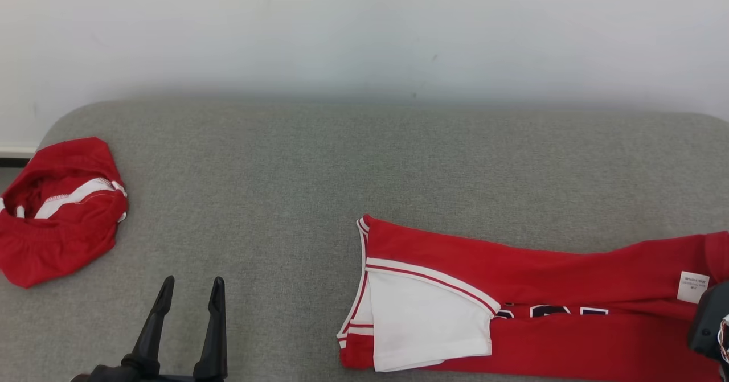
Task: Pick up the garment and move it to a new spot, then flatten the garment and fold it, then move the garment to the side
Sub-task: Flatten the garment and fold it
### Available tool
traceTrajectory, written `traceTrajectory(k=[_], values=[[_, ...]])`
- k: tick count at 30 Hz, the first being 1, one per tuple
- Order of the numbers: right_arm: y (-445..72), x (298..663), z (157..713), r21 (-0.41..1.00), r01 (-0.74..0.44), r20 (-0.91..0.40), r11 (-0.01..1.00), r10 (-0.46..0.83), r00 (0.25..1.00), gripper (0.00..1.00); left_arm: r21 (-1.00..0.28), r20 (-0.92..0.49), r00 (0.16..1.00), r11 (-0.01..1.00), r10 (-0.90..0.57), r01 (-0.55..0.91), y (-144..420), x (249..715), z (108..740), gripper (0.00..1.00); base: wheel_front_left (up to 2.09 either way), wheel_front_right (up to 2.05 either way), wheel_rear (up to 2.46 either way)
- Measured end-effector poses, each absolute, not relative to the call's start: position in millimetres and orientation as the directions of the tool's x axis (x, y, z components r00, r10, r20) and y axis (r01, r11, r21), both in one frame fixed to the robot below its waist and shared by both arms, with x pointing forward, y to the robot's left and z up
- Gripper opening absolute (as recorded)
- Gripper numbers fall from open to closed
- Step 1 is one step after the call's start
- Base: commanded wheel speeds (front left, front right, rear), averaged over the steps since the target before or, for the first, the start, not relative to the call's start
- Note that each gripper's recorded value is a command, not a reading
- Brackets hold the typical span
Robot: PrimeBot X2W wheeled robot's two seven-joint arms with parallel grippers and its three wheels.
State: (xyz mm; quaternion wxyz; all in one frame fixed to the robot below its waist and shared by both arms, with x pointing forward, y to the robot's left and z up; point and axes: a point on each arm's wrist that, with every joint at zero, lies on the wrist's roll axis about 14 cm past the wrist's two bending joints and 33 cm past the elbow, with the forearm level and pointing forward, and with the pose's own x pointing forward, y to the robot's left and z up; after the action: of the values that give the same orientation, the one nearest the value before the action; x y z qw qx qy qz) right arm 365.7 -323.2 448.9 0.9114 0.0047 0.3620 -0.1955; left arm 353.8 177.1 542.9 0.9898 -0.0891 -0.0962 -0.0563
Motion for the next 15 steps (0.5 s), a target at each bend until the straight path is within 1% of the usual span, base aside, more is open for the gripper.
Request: traceTrajectory(k=[3, 7, 9, 10, 12, 15], values=[[-322.9, 364.8, 461.1, -0.13, 0.359, -0.635, 0.924, -0.355, 0.686, 0.0, -0.167, 0.198, 0.975, 0.976, -0.104, 0.139, 173.4, 354.2, 541.9, 1.0, 0.0, 0.0, 0.0], [-298.5, 375.1, 472.6, -0.082, 0.293, -0.613, 0.953, -0.28, 0.739, 0.0, -0.172, 0.2, 0.973, 0.974, -0.113, 0.148, 169.5, 354.4, 542.2, 1.0, 0.0, 0.0, 0.0], [-276.1, 382.9, 476.6, -0.041, 0.23, -0.607, 0.972, -0.207, 0.767, 0.0, -0.172, 0.2, 0.973, 0.974, -0.115, 0.15, 168.5, 353.7, 542.1, 1.0, 0.0, 0.0, 0.0], [-249.1, 390.2, 479.9, 0.026, 0.156, -0.602, 0.987, -0.109, 0.791, 0.0, -0.174, 0.198, 0.973, 0.973, -0.117, 0.153, 167.2, 352.2, 541.6, 1.0, 0.0, 0.0, 0.0], [-220.7, 395.3, 480.4, 0.092, 0.075, -0.6, 0.993, -0.005, 0.8, 0.0, -0.174, 0.199, 0.974, 0.974, -0.112, 0.148, 168.9, 350.4, 541.8, 1.0, 0.0, 0.0, 0.0], [-181.3, 399.1, 478.5, 0.173, -0.033, -0.593, 0.984, 0.131, 0.795, 0.0, -0.174, 0.199, 0.974, 0.975, -0.104, 0.139, 171.8, 346.9, 541.9, 1.0, 0.0, 0.0, 0.0]])
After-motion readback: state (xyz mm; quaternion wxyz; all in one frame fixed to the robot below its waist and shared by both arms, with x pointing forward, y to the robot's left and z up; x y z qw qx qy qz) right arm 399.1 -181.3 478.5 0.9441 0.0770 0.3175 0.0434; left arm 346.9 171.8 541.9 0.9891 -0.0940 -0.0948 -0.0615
